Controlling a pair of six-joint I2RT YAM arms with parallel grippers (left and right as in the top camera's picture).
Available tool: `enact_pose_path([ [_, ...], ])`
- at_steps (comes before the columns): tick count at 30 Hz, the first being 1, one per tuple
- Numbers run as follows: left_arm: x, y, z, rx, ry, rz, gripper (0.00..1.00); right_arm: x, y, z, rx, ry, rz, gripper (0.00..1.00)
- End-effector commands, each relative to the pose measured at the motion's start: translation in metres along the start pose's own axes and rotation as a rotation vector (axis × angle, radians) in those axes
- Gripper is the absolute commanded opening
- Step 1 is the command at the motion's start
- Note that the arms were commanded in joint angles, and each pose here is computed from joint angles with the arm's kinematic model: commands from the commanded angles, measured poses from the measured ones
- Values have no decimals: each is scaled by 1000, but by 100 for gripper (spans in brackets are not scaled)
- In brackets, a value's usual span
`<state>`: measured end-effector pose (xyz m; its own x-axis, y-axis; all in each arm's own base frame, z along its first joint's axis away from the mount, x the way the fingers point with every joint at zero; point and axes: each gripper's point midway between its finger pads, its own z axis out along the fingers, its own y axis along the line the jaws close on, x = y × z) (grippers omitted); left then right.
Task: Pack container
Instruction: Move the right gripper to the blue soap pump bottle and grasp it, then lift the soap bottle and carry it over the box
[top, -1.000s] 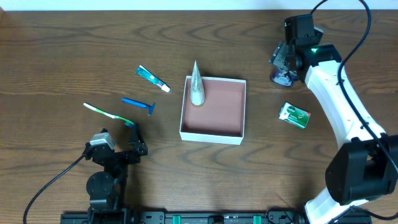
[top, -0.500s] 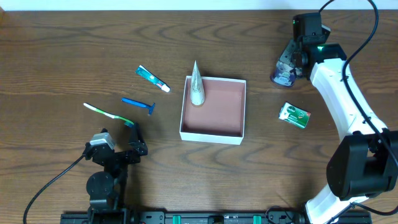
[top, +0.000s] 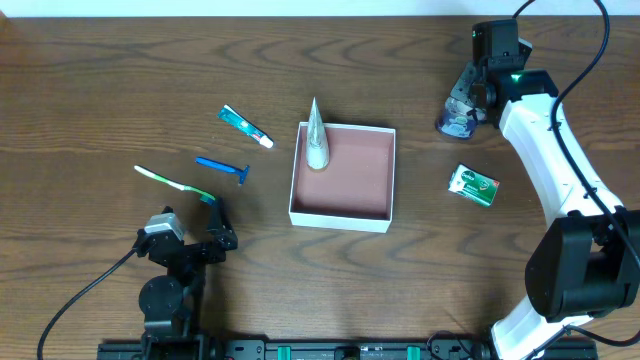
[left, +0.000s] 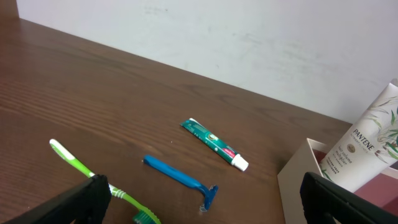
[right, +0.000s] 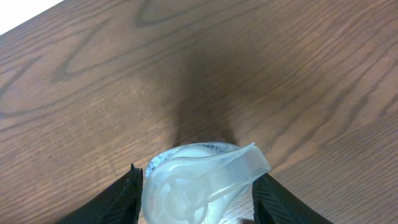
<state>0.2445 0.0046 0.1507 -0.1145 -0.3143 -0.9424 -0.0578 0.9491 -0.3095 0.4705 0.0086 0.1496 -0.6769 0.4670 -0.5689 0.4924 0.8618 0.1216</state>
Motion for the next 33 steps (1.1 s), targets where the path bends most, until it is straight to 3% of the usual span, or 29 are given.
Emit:
enact_pose_path([
  [1,16,5,2,-9,42,2,98,-3,-5,3,17,-5,-8,55],
  [16,16,5,2,-9,42,2,98,8,-8,23,48,29,-31,53],
  [24,16,5,2,-9,42,2,98,3,-8,24,41,13,-59,27],
  [33,16,5,2,-9,42,2,98,-2,-8,24,36,0,-158,10],
])
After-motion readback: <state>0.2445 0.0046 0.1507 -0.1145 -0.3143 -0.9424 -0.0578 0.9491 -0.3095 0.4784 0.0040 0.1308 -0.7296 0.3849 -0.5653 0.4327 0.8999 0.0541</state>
